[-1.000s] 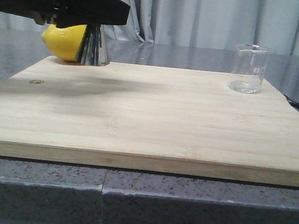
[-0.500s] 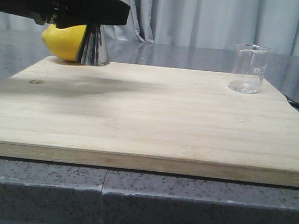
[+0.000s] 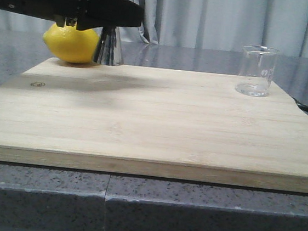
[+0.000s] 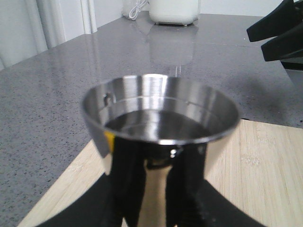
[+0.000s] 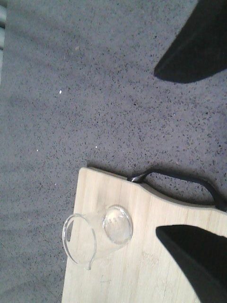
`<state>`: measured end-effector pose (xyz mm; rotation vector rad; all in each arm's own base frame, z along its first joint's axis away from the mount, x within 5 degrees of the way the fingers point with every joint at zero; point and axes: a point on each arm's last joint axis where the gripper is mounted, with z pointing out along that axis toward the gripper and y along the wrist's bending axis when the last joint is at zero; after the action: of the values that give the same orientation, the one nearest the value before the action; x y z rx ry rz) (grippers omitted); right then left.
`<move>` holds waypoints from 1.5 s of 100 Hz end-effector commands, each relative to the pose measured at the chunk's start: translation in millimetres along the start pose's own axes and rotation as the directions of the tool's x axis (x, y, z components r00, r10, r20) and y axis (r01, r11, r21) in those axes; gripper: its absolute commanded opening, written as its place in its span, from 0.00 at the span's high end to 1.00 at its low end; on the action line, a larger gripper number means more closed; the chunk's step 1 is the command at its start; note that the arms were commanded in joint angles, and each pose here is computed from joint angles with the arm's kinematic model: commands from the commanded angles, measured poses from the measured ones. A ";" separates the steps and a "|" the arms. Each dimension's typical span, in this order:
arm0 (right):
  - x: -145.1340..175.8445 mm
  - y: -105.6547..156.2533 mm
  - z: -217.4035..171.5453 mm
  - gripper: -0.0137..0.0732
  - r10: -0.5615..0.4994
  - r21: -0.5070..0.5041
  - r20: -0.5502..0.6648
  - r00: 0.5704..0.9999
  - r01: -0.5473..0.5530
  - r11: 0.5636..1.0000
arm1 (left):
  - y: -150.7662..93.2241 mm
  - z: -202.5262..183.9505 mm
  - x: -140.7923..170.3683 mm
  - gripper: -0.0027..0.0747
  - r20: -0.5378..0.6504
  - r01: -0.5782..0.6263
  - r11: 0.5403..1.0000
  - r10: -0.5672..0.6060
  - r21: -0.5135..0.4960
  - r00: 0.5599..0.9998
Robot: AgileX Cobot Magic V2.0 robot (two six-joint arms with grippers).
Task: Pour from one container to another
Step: 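Lower the steel jigger onto the board with the left gripper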
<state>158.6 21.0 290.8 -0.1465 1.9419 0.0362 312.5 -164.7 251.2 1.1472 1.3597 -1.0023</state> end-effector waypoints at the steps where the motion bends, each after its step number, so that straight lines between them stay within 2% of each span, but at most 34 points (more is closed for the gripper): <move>1: -18.1 1.1 -4.0 0.20 -0.022 -0.013 0.104 0.994 0.024 1.000 | -8.6 3.7 -34.5 0.71 0.167 -0.030 0.998 0.019 0.059 0.986; 62: -20.6 1.8 -4.3 0.20 -0.022 -0.020 0.132 0.991 0.025 0.999 | 0.3 18.1 -7.0 0.71 0.132 0.029 0.996 -0.040 0.082 0.990; 150: -21.9 2.2 -4.4 0.20 -0.021 -0.024 0.146 0.989 0.025 0.999 | -1.6 18.3 -3.6 0.70 0.096 0.012 0.995 -0.021 0.100 0.995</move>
<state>159.4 21.9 293.1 -0.1519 1.9137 0.0440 320.5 -179.8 221.3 1.1731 1.4141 -1.0658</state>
